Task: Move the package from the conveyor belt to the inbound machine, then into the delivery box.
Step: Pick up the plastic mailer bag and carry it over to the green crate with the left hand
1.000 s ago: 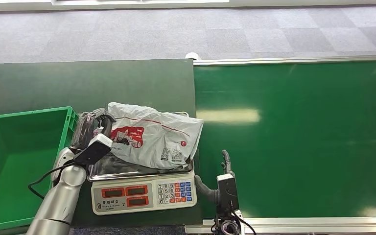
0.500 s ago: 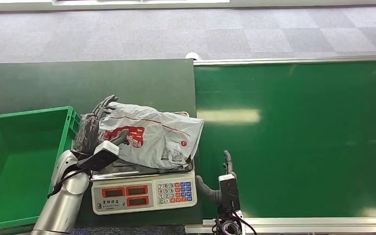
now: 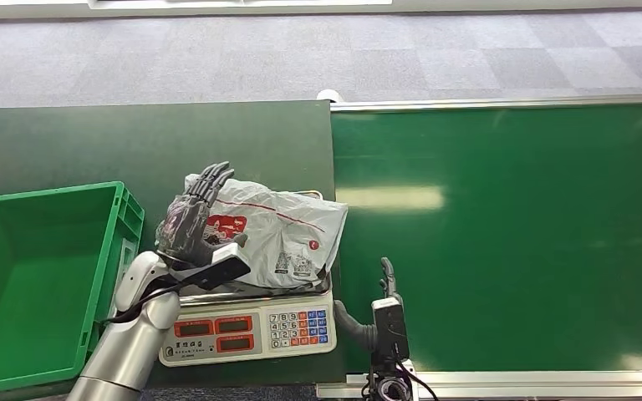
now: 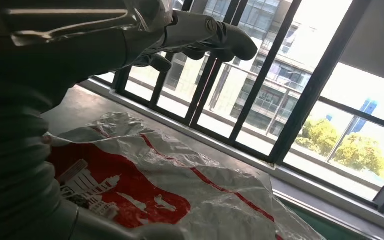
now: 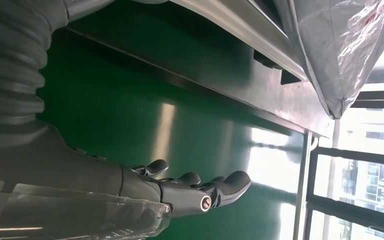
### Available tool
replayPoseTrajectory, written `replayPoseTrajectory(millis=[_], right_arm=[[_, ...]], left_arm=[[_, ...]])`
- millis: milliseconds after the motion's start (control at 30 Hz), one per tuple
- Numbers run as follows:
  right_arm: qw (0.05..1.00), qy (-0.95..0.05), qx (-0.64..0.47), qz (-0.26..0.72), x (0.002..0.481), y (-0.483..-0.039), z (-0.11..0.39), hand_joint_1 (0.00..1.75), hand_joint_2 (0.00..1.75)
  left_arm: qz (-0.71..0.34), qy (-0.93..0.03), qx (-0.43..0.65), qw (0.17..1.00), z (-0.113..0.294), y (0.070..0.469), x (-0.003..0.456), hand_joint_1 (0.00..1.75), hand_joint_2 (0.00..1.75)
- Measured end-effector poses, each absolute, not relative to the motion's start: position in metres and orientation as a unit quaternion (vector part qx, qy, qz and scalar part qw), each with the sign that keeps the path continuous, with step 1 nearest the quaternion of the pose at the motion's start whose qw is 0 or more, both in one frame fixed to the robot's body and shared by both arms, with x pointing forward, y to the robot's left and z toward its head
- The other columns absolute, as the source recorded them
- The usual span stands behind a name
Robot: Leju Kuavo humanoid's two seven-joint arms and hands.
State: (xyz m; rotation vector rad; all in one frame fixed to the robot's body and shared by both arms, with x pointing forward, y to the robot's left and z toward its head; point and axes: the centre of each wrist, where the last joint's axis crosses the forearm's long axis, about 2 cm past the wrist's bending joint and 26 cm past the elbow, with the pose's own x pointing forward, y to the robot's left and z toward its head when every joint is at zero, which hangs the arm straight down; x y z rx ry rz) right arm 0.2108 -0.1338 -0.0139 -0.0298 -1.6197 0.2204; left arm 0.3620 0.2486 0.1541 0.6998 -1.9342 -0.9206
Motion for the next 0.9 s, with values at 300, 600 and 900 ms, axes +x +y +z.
replayPoseTrajectory(millis=[300, 600, 900], right_arm=[[0.684, -0.723, -0.012, 0.098, 0.211, -0.132, -0.013, 0.0, 1.75], [0.685, -0.722, -0.013, 0.097, 0.21, -0.132, -0.014, 0.0, 1.75], [0.687, -0.72, -0.016, 0.097, 0.21, -0.133, -0.015, 0.0, 1.75]], left_arm=[[-0.452, -0.727, 0.249, 0.454, 0.132, 0.231, 0.373, 0.0, 1.75], [-0.489, -0.707, 0.234, 0.455, 0.123, 0.226, 0.381, 1.7, 1.75], [-0.489, -0.709, 0.231, 0.453, 0.119, 0.228, 0.382, 1.75, 1.75]])
